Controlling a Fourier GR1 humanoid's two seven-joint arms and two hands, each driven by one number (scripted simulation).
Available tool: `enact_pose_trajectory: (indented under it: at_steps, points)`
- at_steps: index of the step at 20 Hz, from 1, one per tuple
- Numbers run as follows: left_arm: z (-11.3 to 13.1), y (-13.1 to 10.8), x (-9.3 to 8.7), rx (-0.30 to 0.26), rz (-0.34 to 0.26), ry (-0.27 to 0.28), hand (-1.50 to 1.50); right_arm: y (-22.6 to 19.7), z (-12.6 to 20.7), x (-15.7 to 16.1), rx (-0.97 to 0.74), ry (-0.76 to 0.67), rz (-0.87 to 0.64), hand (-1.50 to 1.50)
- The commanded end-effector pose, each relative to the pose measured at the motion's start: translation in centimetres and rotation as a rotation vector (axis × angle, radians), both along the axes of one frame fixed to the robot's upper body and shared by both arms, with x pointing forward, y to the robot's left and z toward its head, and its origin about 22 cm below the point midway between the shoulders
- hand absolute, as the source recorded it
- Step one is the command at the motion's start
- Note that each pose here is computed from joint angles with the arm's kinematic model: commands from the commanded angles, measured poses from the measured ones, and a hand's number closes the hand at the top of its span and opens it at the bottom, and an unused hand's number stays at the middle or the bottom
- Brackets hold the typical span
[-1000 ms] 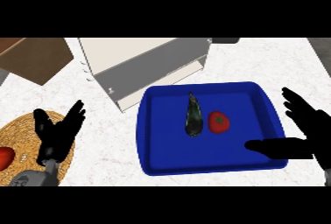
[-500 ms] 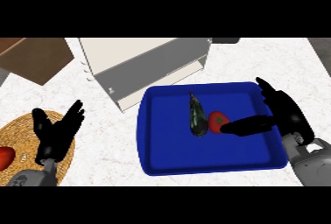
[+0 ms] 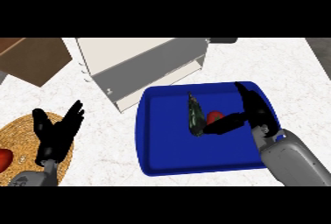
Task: Pick the eggplant from the tray and place it in the tiered shelf
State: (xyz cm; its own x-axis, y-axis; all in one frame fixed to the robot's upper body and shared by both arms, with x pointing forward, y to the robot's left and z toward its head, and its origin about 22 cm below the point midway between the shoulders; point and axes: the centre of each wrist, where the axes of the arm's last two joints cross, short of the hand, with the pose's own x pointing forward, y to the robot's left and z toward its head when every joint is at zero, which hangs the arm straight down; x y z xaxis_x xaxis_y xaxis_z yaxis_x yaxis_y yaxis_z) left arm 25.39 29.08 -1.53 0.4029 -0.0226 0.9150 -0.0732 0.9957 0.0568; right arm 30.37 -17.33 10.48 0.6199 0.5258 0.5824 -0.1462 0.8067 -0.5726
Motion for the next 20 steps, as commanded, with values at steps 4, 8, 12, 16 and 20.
enact_pose_trajectory:
  at_steps: [4,8,12,16,20]
  points:
    - [-1.1,1.0,0.2,0.002,0.029,0.036,0.00,2.2,-0.9,0.0,-0.094,0.164,-0.107,-1.50]
    - [0.3,0.3,0.1,-0.012,0.010,0.042,0.00,3.1,-2.5,0.4,-0.090,0.161,-0.119,-1.50]
    - [-1.4,0.0,-0.2,-0.020,0.006,0.044,0.00,4.4,-3.3,0.8,-0.093,0.178,-0.121,-1.50]
    - [-2.6,0.6,-1.3,-0.017,0.002,0.059,0.00,3.7,-3.6,1.3,-0.137,0.206,-0.132,-1.50]
    - [-2.4,1.0,-0.9,-0.023,0.007,0.057,0.00,5.6,-6.7,1.4,-0.178,0.209,-0.144,-1.50]
